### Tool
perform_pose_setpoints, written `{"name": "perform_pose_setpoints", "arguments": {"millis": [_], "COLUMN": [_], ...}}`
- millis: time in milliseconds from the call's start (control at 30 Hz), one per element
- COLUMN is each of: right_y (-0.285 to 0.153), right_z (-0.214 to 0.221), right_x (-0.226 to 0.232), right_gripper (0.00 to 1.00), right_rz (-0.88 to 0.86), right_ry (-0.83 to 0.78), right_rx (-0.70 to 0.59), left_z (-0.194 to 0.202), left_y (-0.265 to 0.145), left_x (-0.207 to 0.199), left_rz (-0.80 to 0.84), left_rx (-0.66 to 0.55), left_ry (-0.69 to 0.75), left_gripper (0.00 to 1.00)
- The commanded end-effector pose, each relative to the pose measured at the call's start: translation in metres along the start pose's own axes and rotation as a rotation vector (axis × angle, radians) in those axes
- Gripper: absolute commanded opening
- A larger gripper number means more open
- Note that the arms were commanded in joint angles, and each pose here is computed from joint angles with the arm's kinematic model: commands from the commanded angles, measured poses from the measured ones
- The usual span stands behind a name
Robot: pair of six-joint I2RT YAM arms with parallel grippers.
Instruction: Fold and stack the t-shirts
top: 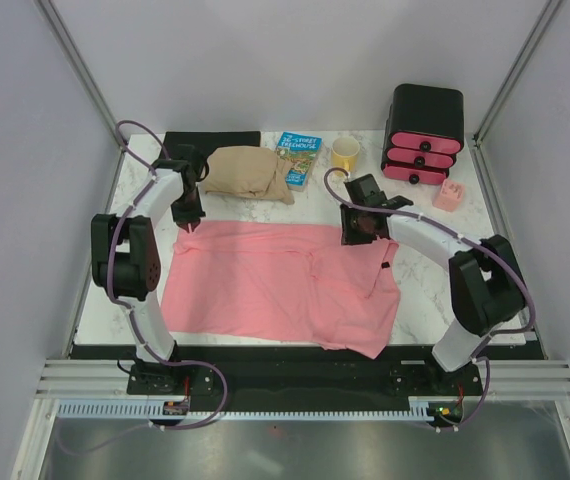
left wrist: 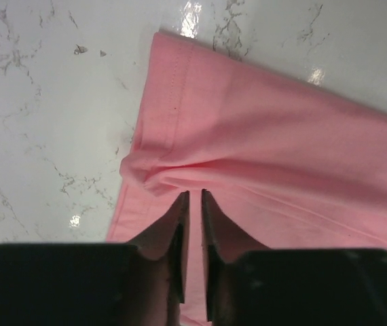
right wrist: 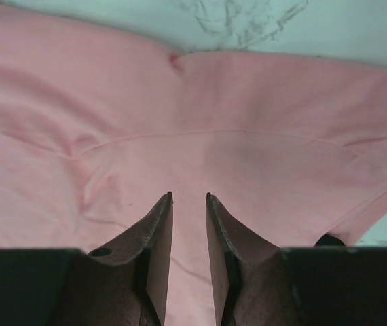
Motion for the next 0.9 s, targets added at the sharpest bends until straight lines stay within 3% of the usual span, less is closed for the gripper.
{"name": "perform_pose_setpoints", "arguments": {"millis": [0, 67, 267, 533, 867], "right_y": [0.022, 0.030, 0.046, 0.053, 0.062], "right_z": [0.002, 0.005, 0.010, 0.011, -0.017], "right_x": [-0.017, -0.022, -0.037, -0.061, -0.080], "right_gripper": [0.33, 0.32, 0.22, 0.17, 0.16], "right_rz": [0.115, 0.146, 0.221, 0.273, 0.255], "right_ry": [-0.032, -0.029, -0.014, 0.023, 0.040], "right_rx": [0.028, 0.046, 0.071, 0.111, 0.113], "left_z": [-0.004, -0.004, -0.006, -0.003, -0.019], "left_y": [0.004, 0.011, 0.026, 0.054, 0.072], "left_x": [-0.008, -0.011, -0.016, -0.021, -0.031], "left_rz": [0.037, 0.037, 0.020, -0.037, -0.084], "left_rx": [0.004, 0.023, 0.046, 0.094, 0.097], "left_ry": [0.014, 0.020, 0.025, 0.022, 0.013], "left_gripper": [0.07, 0.02, 0.02, 0.02, 0.02]}}
Point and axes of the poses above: each gripper's point midway between its finger pads, its own y axis out along the fingers, its own x axis along the line the jaws close on, z = x × y, the point moved 6 cm from there along -y, back along the fingers, and after that the axes turned 12 degrees about -y, right-handed, at the moved point
